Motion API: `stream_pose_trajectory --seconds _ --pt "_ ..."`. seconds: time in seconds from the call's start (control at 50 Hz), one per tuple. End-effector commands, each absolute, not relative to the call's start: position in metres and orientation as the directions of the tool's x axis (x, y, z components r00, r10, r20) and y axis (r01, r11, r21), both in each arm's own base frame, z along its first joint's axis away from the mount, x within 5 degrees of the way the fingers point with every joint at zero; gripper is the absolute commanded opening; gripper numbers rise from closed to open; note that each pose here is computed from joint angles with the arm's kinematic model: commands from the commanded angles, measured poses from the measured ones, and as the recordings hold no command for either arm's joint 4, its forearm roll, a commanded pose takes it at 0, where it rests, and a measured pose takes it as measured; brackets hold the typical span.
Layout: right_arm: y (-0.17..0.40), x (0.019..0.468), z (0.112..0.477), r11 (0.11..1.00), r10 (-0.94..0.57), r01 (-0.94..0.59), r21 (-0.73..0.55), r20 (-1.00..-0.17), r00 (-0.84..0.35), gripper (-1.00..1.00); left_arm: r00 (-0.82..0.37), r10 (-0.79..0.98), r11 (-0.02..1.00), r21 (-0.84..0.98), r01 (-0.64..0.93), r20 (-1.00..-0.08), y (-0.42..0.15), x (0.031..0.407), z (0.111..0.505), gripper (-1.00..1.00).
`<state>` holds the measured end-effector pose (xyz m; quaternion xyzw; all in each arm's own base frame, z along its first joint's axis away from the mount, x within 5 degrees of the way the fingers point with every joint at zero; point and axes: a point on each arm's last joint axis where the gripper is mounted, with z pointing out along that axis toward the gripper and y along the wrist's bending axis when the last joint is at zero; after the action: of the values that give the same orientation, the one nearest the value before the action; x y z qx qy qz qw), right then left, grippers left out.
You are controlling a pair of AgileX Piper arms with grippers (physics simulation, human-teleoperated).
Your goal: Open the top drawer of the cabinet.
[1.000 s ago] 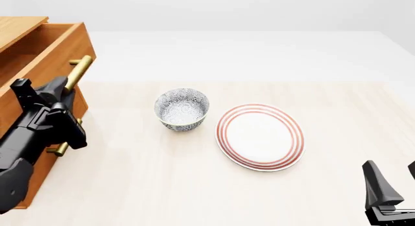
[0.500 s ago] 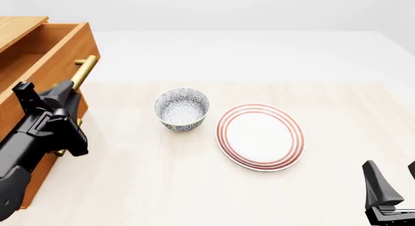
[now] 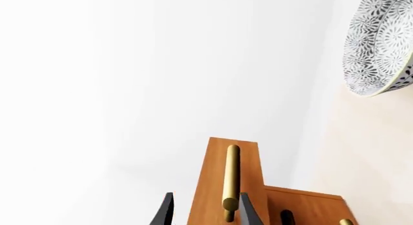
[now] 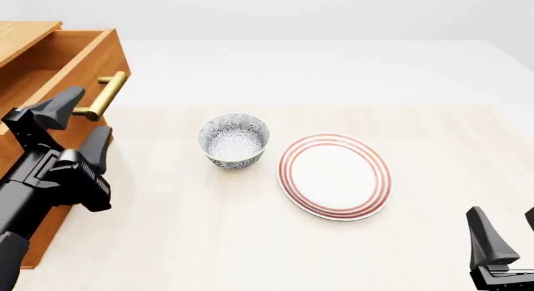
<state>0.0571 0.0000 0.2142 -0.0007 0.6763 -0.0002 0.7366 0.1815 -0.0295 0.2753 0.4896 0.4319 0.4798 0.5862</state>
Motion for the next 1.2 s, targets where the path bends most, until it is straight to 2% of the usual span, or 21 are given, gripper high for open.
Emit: stream_pose_trajectory --seconds 0.02,0.22,0.26,0.32,0.54,0.66,0.74,0.86,0.9,1.02,1.04,1.2 --pt "0.000 0.057 0.214 1.000 -0.001 -0.001 -0.001 -0.996 0.085 1.00 0.214 0.976 0.067 0.985 -0.158 -0.032 -0.037 0.171 0.278 1.00" --pt "0.000 0.057 0.214 1.000 -0.001 0.000 -0.001 -0.996 0.085 1.00 0.258 0.964 0.105 0.985 -0.140 -0.066 -0.042 0.165 0.282 1.00" --pt "0.000 0.057 0.214 1.000 -0.001 0.000 -0.001 -0.996 0.085 1.00 0.265 0.958 0.149 0.981 -0.127 -0.111 -0.041 0.162 0.290 1.00" --pt "0.000 0.057 0.214 1.000 -0.001 -0.001 -0.001 -0.996 0.085 1.00 0.262 0.957 0.163 0.979 -0.125 -0.126 -0.040 0.160 0.295 1.00" --pt "0.000 0.057 0.214 1.000 -0.001 -0.001 -0.001 -0.996 0.085 1.00 0.243 0.910 0.350 0.937 -0.011 -0.337 -0.034 0.146 0.327 1.00" --pt "0.000 0.057 0.214 1.000 -0.001 0.000 -0.001 -0.996 0.085 1.00 0.207 0.883 0.422 0.906 0.041 -0.420 -0.030 0.141 0.337 1.00" --pt "0.000 0.057 0.214 1.000 -0.001 0.000 -0.001 -0.996 0.085 1.00 0.115 0.863 0.485 0.870 0.087 -0.492 -0.020 0.140 0.345 1.00" --pt "0.000 0.057 0.214 1.000 -0.001 -0.001 -0.001 -0.996 0.085 1.00 0.081 0.824 0.551 0.827 0.111 -0.560 -0.017 0.133 0.360 1.00" --pt "0.000 0.057 0.214 1.000 -0.001 -0.001 -0.001 -0.996 0.085 1.00 0.054 0.792 0.597 0.789 0.141 -0.609 -0.017 0.133 0.370 1.00" --pt "0.000 0.057 0.214 1.000 -0.001 -0.001 -0.001 -0.996 0.085 1.00 0.004 0.765 0.636 0.756 0.155 -0.644 -0.013 0.127 0.381 1.00" --pt "0.000 0.057 0.214 1.000 -0.001 -0.001 -0.001 -0.996 0.085 1.00 0.007 0.733 0.669 0.723 0.170 -0.680 -0.016 0.129 0.390 1.00" --pt "0.000 0.057 0.214 1.000 -0.001 -0.001 -0.001 -0.996 0.085 1.00 -0.101 0.608 0.784 0.576 0.230 -0.787 -0.018 0.142 0.418 1.00"
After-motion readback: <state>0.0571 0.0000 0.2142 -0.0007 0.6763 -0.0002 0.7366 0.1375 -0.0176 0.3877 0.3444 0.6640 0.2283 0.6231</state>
